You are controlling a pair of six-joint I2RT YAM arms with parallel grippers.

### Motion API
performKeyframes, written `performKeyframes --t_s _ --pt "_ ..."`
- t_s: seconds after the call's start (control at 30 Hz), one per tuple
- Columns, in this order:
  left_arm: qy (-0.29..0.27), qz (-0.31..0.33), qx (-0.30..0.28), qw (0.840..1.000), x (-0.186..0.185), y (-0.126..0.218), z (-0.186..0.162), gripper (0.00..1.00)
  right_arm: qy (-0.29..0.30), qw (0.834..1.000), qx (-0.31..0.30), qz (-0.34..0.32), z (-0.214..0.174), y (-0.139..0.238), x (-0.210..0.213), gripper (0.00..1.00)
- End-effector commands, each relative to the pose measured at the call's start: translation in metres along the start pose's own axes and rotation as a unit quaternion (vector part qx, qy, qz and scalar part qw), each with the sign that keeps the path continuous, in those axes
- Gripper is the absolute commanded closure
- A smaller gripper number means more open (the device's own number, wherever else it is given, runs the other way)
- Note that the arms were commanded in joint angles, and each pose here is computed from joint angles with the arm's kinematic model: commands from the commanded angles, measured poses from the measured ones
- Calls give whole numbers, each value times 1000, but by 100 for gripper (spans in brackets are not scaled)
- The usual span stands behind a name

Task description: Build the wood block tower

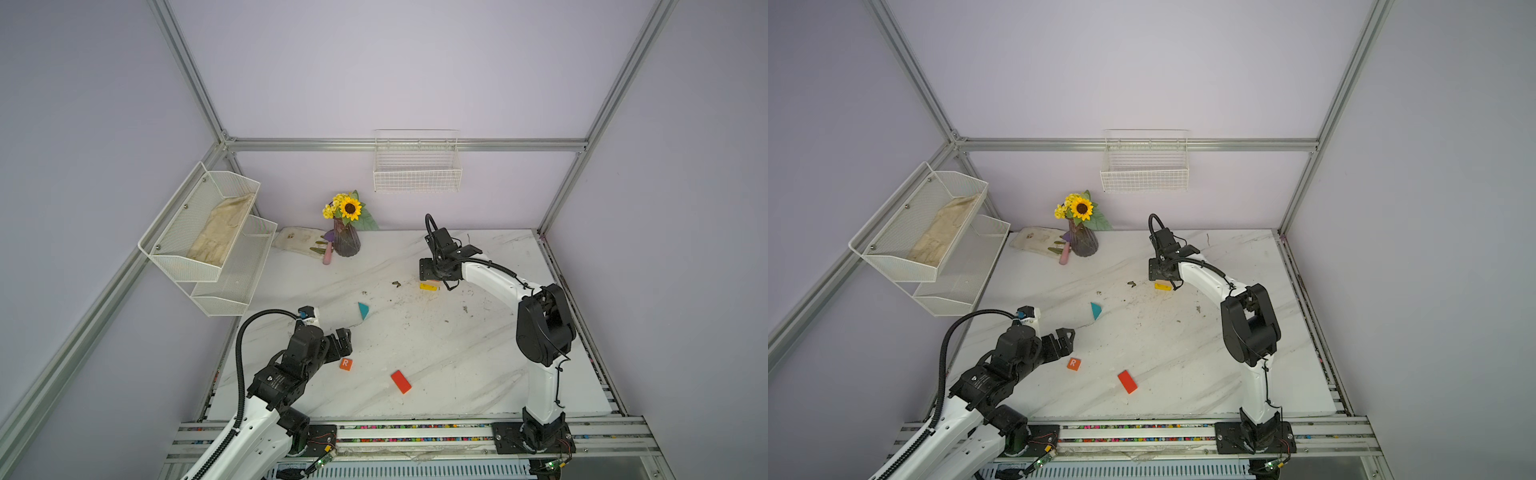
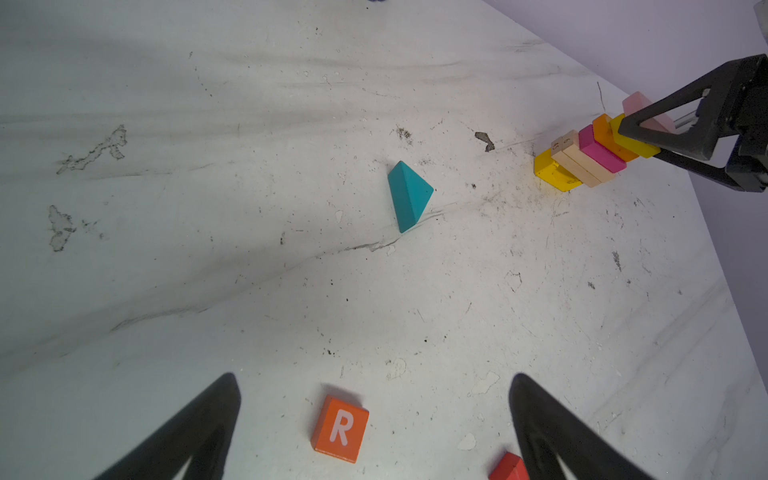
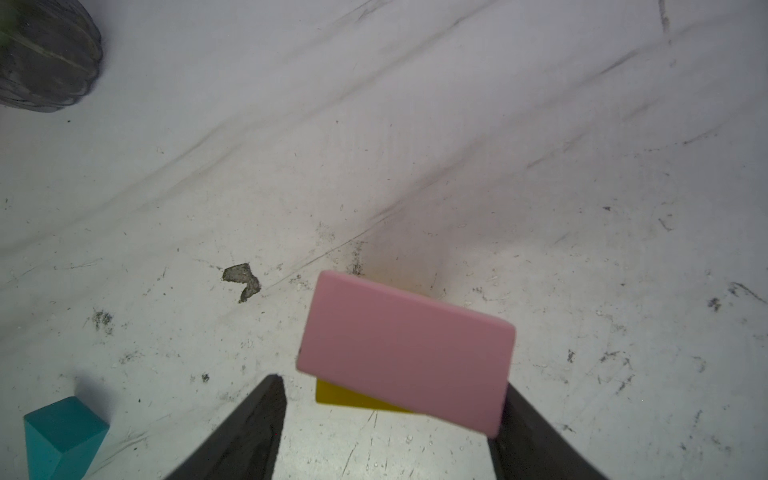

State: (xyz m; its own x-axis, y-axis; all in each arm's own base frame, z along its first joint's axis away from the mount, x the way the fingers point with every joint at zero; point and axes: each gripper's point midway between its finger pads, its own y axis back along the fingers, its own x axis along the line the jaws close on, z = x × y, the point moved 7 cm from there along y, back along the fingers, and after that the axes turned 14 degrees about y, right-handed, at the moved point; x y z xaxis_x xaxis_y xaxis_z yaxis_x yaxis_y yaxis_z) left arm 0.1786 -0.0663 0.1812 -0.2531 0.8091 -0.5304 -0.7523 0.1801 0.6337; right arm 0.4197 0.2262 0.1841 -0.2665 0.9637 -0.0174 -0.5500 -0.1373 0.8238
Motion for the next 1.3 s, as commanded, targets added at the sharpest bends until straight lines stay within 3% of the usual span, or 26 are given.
performKeyframes --t_s 0.0,0.1,0.2,0.3,0.4,0.5,0.67,0.77,0.9,1.0,1.27 --pt "-8 -9 -17 1000 -5 -1 5 0 -17 1000 -9 -2 2 18 -5 24" --pt "-13 -26 -42 999 -11 4 13 0 -20 1000 -21 -3 5 29 -7 23" --pt "-17 -147 -61 987 -39 3 18 0 -26 999 -37 -11 7 46 -12 21" --pt "-48 -230 -47 971 -73 0 26 0 -28 998 -58 -16 5 66 -17 20" --pt "-68 -244 -20 967 -105 -17 37 4 -32 996 -86 -22 1 88 -25 20" --pt "-100 -276 3 956 -142 -40 41 14 -41 992 -114 -37 -6 106 -38 31" --pt "-178 -286 21 941 -203 -78 32 22 -104 983 -145 -43 -23 114 -82 44" --pt "-224 -283 34 932 -228 -104 20 28 -144 979 -143 -25 -34 100 -108 50" --pt "-251 -253 31 934 -246 -130 23 41 -175 977 -121 -3 -43 71 -128 58" --pt "-253 -243 29 936 -257 -141 28 53 -175 977 -121 31 -43 54 -127 58" --pt "-192 -251 43 948 -269 -162 48 70 -175 973 -122 90 -40 30 -116 60"
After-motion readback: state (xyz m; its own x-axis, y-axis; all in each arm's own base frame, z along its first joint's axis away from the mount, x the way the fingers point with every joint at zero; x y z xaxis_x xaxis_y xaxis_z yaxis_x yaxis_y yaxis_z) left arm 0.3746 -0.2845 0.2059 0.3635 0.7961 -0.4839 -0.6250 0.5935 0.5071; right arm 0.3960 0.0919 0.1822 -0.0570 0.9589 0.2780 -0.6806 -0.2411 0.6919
